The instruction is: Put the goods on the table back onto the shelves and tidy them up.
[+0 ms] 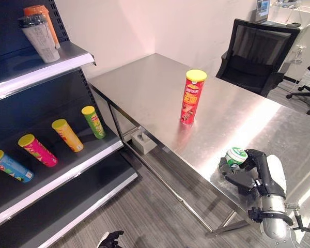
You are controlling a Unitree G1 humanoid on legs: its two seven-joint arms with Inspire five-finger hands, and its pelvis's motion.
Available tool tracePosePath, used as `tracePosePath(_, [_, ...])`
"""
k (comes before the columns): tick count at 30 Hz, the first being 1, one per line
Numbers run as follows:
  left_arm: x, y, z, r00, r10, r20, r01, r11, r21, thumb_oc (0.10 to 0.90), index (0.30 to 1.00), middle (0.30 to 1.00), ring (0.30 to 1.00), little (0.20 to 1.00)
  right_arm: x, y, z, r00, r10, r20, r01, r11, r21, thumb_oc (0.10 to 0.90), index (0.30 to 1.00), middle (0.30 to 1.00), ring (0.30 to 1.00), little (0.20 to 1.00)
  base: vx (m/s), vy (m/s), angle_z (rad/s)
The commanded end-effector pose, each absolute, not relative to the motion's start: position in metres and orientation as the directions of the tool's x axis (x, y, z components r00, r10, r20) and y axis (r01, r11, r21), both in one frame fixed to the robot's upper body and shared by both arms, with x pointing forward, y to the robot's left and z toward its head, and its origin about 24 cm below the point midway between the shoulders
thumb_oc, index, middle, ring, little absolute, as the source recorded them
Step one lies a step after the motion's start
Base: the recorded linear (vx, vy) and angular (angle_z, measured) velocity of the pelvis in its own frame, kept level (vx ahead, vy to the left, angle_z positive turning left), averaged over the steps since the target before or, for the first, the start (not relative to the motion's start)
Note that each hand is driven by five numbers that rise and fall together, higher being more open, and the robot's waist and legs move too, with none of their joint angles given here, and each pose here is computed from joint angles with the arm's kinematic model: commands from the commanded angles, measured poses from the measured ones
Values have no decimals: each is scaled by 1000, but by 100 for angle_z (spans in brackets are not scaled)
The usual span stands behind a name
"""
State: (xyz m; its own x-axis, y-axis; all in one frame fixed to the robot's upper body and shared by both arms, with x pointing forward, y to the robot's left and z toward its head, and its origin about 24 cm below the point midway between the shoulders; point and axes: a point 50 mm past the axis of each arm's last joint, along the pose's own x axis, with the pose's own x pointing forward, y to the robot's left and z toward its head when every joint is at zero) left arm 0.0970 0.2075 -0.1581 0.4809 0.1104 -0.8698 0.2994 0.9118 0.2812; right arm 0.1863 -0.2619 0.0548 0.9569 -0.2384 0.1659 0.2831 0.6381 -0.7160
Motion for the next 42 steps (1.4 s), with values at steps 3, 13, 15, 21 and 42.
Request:
tracePosePath(3, [124, 217, -150, 544, 160, -824, 244, 909, 338, 800, 900, 900, 900, 900, 196, -247, 79, 940, -185, 287, 333, 689, -644, 400, 300, 300, 300, 300, 0, 0, 0])
tracePosePath(13, [124, 221, -149, 539, 157, -827, 233, 916, 326, 800, 900, 900, 900, 900, 199, -257, 116, 886, -193, 422, 422, 711, -563, 400, 300, 300, 300, 300, 7, -1, 1])
tracePosePath(15, [126, 223, -147, 547, 149, -824, 229, 920, 319, 800, 900, 900, 900, 900, 199, -267, 149, 804, -208, 557, 520, 699, -491, 400, 300, 300, 300, 300, 57, -9, 9])
tracePosePath(21, [125, 225, -146, 545, 126, -829, 241, 924, 298, 800, 900, 900, 900, 900, 192, -286, 224, 528, -234, 816, 681, 691, -242, 400, 300, 300, 300, 300, 53, -7, 8])
tracePosePath(42, [118, 236, -145, 530, 158, -833, 176, 941, 290, 800, 900, 900, 900, 900, 221, -254, 312, 364, 30, 931, 532, 814, -235, 400, 300, 300, 300, 300, 36, -35, 17])
